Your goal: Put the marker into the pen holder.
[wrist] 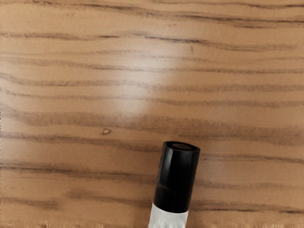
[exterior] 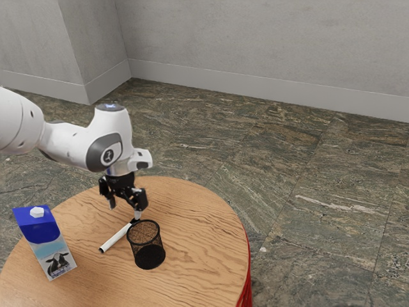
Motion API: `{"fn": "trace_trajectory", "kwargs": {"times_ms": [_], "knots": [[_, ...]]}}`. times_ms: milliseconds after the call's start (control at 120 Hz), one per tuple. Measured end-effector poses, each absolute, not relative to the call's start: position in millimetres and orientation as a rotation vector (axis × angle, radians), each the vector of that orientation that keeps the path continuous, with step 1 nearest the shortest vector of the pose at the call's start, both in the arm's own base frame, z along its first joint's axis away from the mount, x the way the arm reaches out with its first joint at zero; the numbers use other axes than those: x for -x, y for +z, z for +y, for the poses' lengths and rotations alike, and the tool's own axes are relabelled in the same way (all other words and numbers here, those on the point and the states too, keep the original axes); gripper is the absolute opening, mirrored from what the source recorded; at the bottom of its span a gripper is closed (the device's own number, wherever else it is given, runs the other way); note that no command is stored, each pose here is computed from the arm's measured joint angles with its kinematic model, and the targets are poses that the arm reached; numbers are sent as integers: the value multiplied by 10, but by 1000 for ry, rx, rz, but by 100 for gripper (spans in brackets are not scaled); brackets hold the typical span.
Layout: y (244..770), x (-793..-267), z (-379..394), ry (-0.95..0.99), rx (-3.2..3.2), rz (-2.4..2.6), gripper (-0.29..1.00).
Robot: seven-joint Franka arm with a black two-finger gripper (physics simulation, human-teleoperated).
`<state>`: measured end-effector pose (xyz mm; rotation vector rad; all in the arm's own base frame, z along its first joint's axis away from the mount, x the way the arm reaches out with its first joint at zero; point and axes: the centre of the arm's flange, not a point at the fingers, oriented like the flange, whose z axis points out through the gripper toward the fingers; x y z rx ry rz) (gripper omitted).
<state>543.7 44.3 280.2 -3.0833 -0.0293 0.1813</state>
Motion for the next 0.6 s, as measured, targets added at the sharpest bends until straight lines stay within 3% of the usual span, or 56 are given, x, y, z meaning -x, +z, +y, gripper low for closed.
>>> {"fn": "trace_trajectory", "kwargs": {"times_ms": [275, 600], "knots": [[2638, -5314, 524, 133, 3082, -27, 64], [2538, -5249, 477, 133, 3082, 27, 42]]}}
